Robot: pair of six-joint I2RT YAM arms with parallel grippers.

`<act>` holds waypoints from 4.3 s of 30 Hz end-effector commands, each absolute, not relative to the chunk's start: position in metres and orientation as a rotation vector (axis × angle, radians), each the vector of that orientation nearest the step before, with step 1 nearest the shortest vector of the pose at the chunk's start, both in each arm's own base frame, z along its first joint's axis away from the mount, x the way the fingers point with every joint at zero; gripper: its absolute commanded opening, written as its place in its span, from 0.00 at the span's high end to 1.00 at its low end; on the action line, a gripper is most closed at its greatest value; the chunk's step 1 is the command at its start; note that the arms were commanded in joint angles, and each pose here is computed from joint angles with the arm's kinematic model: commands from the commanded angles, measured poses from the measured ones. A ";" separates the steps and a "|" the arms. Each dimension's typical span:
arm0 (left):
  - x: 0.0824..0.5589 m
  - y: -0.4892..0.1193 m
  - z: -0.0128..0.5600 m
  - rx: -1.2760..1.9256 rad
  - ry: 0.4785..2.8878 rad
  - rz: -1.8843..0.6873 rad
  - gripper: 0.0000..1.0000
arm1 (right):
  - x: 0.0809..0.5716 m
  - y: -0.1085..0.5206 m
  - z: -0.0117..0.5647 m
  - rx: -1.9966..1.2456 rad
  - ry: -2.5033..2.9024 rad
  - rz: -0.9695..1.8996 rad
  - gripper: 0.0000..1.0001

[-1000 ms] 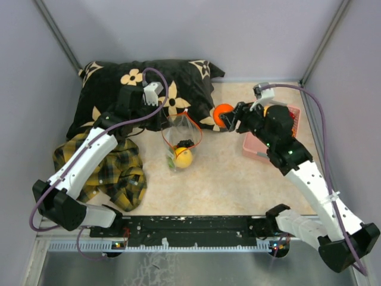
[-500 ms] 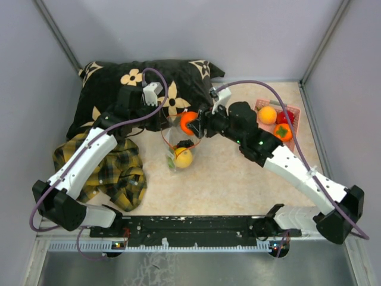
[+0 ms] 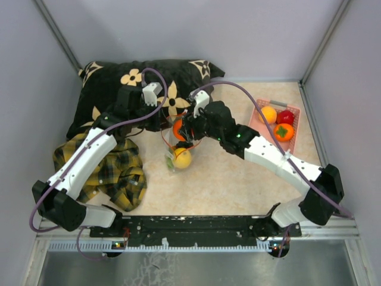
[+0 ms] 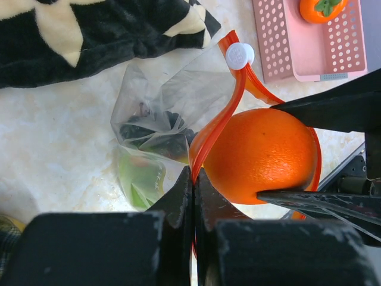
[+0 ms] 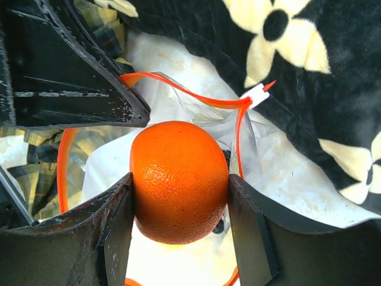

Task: Place the food in the zip-top bag and seal the zipper
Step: Place the fake fruit in the zipper food storage bag, then pick up the fake fruit from the bin.

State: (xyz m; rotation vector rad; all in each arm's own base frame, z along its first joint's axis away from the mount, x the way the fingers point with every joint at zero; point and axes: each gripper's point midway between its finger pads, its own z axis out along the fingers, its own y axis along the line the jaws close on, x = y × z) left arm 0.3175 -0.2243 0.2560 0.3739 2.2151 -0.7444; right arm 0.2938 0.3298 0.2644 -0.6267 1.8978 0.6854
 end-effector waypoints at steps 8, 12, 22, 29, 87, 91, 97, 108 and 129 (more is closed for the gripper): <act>0.319 -0.224 0.271 0.375 2.152 -0.770 1.00 | 0.304 0.343 0.302 -0.639 1.801 0.683 0.37; 0.319 -0.224 0.271 0.373 2.153 -0.770 1.00 | 0.303 0.342 0.305 -0.652 1.794 0.682 0.32; 0.320 -0.222 0.271 0.371 2.152 -0.768 1.00 | 0.298 0.332 0.317 -0.646 1.778 0.662 0.28; 0.320 -0.222 0.272 0.368 2.149 -0.765 1.00 | 0.306 0.291 0.326 -0.543 1.808 0.512 0.25; 0.320 -0.223 0.267 0.375 2.164 -0.779 1.00 | 0.424 -0.087 0.086 0.511 2.422 -0.041 0.07; 0.320 -0.223 0.267 0.375 2.163 -0.782 1.00 | 0.410 -0.074 0.076 0.501 2.461 0.028 0.07; 0.319 -0.225 0.268 0.378 2.162 -0.793 1.00 | 0.399 -0.065 0.068 0.493 2.489 0.074 0.07; 0.319 -0.226 0.267 0.379 2.164 -0.800 1.00 | 0.387 -0.042 0.076 0.465 2.510 0.159 0.07; 0.318 -0.228 0.266 0.381 2.164 -0.820 1.00 | 0.352 -0.029 0.061 0.439 2.617 0.013 0.07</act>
